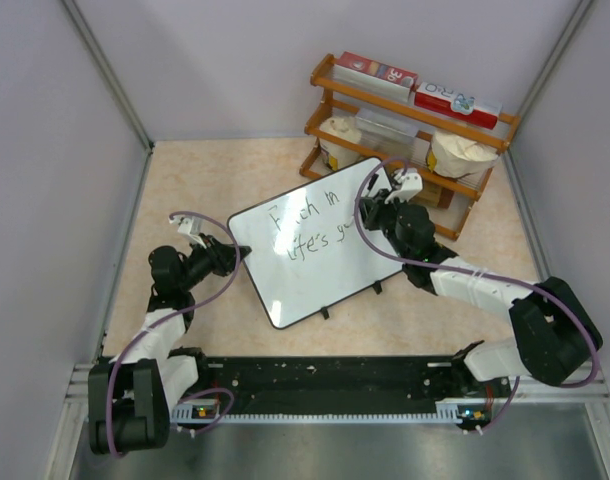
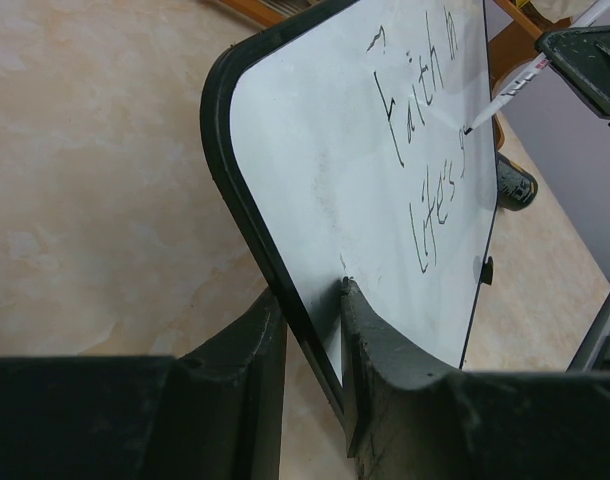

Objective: Write a sentence on the whiteboard

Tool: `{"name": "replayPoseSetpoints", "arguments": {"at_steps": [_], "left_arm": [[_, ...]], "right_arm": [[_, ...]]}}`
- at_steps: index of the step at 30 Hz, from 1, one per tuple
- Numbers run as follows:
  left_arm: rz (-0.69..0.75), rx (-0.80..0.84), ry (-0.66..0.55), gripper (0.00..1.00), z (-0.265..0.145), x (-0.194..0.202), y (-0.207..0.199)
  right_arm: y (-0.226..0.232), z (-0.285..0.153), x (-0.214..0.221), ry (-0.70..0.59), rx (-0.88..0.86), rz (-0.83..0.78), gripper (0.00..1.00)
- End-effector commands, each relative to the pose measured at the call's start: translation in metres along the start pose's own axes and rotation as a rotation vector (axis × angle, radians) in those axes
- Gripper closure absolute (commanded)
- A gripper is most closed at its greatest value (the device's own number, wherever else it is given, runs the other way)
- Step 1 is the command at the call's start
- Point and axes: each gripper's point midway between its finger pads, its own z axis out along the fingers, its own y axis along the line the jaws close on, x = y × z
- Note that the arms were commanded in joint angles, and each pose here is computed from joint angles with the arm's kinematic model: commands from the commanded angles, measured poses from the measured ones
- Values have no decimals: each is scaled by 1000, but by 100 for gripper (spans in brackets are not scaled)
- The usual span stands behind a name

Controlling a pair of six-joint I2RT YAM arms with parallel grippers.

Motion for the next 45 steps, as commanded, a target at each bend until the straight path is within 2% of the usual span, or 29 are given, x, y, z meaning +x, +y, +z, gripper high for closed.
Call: {"name": "replayPoseSetpoints", "arguments": {"at_steps": [1, 13, 33, 45], "left_arm": [[61, -26, 12, 100, 1, 4, 9], [61, -25, 13, 100, 2, 4, 9], [62, -24, 12, 100, 2, 3, 9], [62, -21, 13, 100, 2, 3, 9]], "right_arm": [[-16, -2, -4, -8, 56, -15, 100], [2, 10, -26, -46, 3, 4, 100], [18, 12, -16, -8, -85, 35, 100], [14, -8, -51, -121, -65, 62, 100]]}}
